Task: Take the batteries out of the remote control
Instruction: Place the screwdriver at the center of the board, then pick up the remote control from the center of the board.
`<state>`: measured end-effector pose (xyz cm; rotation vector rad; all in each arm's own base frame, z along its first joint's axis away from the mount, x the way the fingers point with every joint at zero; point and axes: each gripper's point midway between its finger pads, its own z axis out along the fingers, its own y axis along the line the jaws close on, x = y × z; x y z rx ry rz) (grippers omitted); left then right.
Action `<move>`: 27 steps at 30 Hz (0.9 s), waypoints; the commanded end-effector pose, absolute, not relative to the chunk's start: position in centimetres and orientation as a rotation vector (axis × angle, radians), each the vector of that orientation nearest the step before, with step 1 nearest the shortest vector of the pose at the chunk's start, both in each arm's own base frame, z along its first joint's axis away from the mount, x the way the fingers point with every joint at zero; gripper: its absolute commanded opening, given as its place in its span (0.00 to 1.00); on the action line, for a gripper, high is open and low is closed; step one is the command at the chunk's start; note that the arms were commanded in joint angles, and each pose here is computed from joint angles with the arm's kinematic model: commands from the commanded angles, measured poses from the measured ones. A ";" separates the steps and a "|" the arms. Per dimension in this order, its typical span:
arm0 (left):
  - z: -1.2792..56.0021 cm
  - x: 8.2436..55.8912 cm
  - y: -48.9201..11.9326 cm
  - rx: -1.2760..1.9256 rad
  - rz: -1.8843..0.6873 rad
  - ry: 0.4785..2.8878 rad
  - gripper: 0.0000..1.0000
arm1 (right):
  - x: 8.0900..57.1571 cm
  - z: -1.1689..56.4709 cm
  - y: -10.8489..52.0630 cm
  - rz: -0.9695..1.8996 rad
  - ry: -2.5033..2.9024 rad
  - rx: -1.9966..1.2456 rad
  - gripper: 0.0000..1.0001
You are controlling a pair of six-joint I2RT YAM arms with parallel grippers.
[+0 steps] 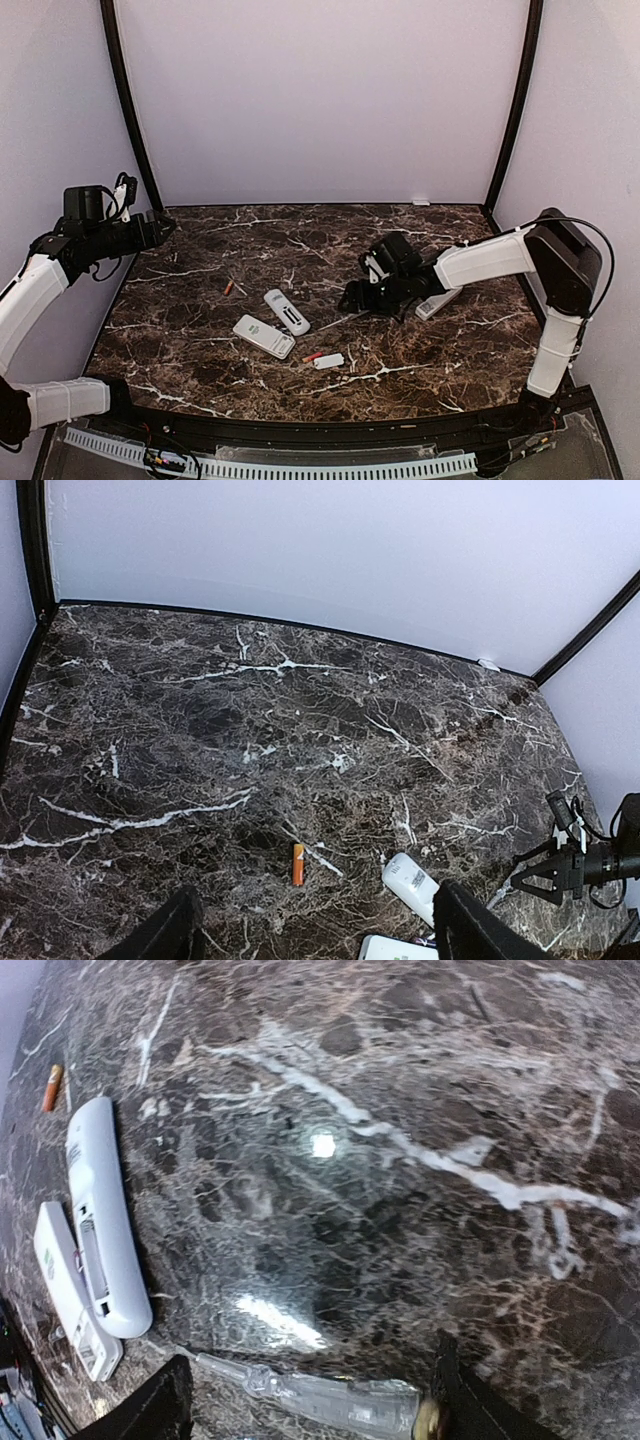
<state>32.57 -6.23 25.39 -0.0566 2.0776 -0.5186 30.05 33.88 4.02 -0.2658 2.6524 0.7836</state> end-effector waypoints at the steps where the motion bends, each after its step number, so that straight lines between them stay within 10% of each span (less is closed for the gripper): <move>1: 25.1 32.4 -5.8 -0.059 -0.497 2.072 0.78 | 31.4 5.2 31.5 0.537 2.625 -0.304 0.84; 27: 25.7 32.0 -5.3 -0.072 -0.462 2.041 0.79 | 31.6 7.6 13.8 -0.029 2.567 0.509 0.99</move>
